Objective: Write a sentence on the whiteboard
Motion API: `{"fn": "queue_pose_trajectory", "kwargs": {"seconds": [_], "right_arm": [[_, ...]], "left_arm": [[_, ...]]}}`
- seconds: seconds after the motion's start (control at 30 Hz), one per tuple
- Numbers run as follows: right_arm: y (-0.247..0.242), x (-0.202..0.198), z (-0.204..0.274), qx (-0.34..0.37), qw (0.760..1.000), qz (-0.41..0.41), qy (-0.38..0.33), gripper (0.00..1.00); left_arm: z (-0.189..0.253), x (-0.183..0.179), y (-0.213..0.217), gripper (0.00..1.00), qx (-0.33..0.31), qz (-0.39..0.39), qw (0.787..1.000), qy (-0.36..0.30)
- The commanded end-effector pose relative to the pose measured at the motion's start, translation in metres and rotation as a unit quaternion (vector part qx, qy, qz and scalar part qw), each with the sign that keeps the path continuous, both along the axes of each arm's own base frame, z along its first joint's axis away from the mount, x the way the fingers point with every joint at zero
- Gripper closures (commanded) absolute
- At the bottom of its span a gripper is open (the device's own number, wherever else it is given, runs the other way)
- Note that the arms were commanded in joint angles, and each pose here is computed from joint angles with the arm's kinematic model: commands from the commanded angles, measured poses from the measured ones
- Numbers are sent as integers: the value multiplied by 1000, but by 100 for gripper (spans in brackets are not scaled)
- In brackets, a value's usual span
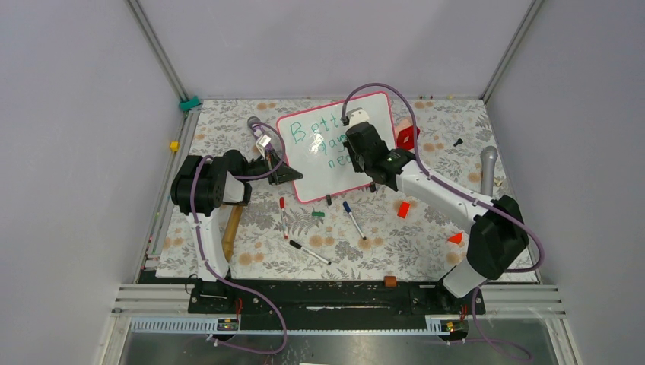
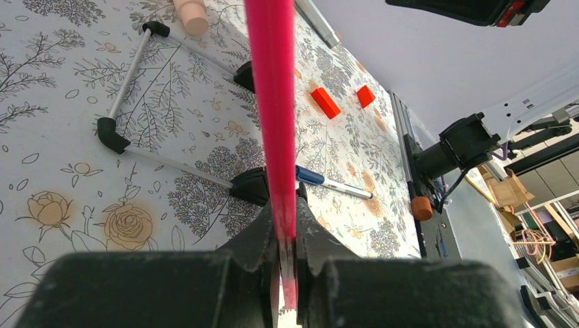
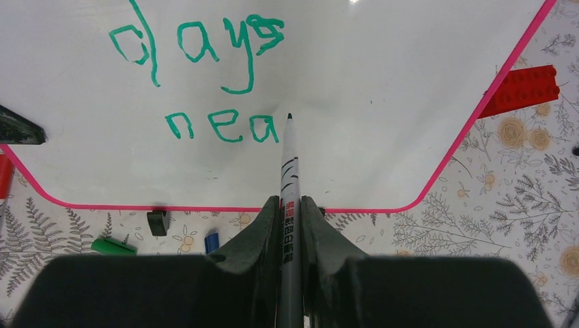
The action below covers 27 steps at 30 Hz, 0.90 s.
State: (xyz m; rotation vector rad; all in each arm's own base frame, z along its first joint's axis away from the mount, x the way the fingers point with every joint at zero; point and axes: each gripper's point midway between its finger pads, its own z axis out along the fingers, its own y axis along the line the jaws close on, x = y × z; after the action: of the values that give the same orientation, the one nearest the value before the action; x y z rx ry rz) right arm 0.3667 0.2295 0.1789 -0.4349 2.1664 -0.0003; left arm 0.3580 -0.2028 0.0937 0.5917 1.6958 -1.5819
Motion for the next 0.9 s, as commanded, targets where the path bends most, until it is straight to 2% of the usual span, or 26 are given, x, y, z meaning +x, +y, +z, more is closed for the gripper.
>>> {"fn": "queue_pose_trajectory", "kwargs": {"seconds": [0.0,0.87], "right_arm": [[-1,14,13,2,1000,-16,-19,100],[-2,22,-9,-14,1000,-25,11,100]], "left_arm": [[-11,-26,-6,100,11,-75,996,-48],[-11,-26,-6,100,11,-75,996,-48]]}}
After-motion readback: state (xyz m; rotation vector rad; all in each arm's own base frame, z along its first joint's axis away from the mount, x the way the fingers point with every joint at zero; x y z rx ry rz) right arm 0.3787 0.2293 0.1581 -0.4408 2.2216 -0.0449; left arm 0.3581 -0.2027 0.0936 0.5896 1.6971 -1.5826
